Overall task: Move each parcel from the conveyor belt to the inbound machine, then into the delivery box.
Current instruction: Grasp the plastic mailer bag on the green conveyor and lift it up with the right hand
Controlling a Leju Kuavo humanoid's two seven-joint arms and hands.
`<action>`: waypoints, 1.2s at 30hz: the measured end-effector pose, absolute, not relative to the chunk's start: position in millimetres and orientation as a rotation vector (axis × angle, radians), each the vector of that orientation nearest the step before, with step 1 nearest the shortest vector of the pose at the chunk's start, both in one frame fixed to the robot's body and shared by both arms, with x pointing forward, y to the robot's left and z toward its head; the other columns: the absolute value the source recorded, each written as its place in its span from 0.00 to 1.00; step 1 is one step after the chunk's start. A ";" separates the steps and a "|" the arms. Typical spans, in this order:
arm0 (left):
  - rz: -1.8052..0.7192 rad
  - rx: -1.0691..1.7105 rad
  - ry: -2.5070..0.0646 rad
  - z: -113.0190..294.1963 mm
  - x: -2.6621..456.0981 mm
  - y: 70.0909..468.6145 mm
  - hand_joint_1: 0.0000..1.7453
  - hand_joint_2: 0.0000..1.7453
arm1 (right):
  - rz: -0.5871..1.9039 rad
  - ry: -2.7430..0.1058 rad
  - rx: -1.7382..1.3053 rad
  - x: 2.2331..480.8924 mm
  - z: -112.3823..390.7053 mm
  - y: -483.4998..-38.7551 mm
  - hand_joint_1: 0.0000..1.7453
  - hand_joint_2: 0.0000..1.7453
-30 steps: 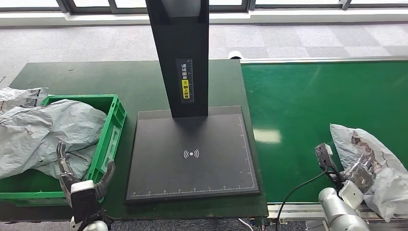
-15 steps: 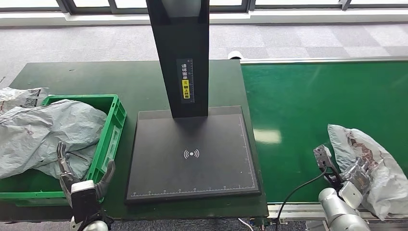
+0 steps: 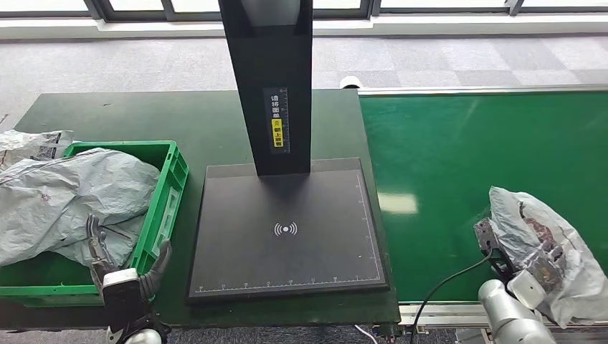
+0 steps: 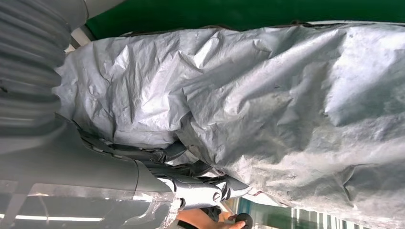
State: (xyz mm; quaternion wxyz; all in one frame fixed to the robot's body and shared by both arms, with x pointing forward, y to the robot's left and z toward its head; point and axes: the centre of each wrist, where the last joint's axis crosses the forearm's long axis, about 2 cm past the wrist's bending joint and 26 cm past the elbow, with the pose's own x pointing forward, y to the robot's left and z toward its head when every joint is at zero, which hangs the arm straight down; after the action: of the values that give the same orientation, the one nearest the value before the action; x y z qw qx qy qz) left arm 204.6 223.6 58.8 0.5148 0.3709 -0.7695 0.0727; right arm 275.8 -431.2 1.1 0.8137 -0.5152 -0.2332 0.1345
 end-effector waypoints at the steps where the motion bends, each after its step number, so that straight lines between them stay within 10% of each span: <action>1: 0.177 0.890 -1.847 58.4 204.5 223.5 0.00 1.00 | 0.292 -0.499 -1.098 275.6 0.9 -431.3 0.00 1.00; 8: 0.207 0.869 -1.832 56.1 204.2 221.3 0.00 1.00 | 0.316 -0.496 -1.106 274.9 0.4 -431.2 0.08 1.00; 13: 0.213 0.861 -1.825 54.6 203.9 220.3 0.00 1.00 | 0.328 -0.486 -1.106 270.5 -2.6 -431.3 1.00 1.00; 36: 0.205 0.846 -1.807 49.6 203.2 217.2 0.00 1.00 | 0.375 -0.476 -1.130 267.7 -3.1 -435.4 1.00 1.00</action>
State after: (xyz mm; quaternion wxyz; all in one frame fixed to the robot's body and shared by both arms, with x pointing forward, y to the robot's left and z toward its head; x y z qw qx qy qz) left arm 203.2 217.2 49.6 0.5378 0.3555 -0.7596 0.0861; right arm 267.7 -435.4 -3.1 0.8014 -0.5271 -0.2222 0.1751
